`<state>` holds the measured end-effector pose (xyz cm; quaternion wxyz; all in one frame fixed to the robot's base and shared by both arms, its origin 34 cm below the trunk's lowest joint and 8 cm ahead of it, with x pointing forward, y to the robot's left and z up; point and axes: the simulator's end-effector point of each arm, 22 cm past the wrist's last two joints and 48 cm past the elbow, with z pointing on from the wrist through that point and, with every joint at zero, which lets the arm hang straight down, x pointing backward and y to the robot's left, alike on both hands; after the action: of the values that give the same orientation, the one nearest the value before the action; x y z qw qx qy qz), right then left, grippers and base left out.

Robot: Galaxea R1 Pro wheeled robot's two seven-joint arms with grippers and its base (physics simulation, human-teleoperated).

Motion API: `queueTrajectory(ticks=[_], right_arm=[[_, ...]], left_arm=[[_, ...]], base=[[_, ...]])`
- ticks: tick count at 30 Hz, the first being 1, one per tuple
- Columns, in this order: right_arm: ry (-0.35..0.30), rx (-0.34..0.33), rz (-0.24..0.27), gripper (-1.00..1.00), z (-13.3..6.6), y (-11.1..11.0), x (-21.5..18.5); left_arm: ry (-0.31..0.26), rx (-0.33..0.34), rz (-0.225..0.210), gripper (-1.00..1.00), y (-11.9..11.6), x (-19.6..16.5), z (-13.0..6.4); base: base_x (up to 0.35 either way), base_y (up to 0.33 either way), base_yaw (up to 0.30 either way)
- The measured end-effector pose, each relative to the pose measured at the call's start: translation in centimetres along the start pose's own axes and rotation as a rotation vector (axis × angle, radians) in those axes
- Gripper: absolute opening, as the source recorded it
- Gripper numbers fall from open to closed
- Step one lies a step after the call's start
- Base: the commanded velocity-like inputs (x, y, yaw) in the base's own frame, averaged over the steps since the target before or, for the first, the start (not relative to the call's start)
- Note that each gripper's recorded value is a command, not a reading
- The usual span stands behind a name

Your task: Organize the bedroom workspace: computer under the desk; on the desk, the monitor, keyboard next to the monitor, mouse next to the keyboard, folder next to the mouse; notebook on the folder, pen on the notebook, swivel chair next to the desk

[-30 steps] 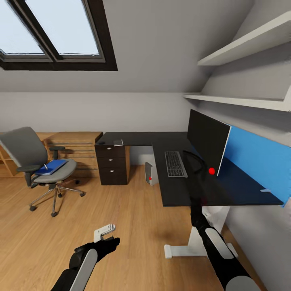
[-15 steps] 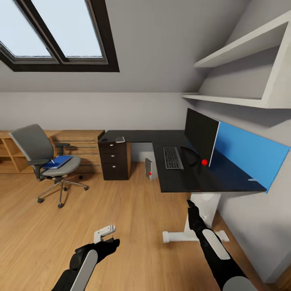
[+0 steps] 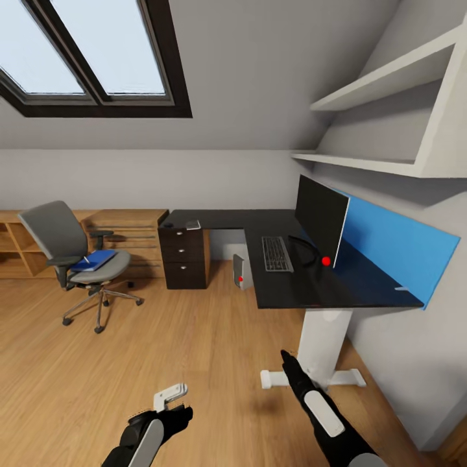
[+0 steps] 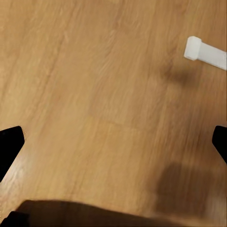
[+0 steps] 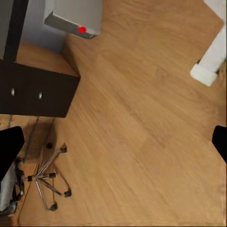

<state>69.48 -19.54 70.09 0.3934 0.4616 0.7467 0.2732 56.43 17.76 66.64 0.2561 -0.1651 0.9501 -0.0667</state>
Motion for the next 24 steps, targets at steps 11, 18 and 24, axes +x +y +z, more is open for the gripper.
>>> queueTrajectory(ticks=[11,18,24], right_arm=[[0.027,0.156,-0.434,1.00,-2.2,-8.0,4.0],[-0.037,0.215,-0.709,1.00,-5.2,-13.2,3.4],[-0.020,0.227,-0.796,1.00,-7.4,-15.2,4.0]], left_arm=[[-0.029,-0.101,-0.001,1.00,3.0,3.1,1.6],[-0.041,-0.197,0.025,1.00,6.7,5.6,2.2],[-0.083,-0.213,0.061,1.00,8.0,5.9,2.0]], base=[[-0.001,0.000,0.000],[0.000,0.000,0.000],[0.000,0.000,0.000]])
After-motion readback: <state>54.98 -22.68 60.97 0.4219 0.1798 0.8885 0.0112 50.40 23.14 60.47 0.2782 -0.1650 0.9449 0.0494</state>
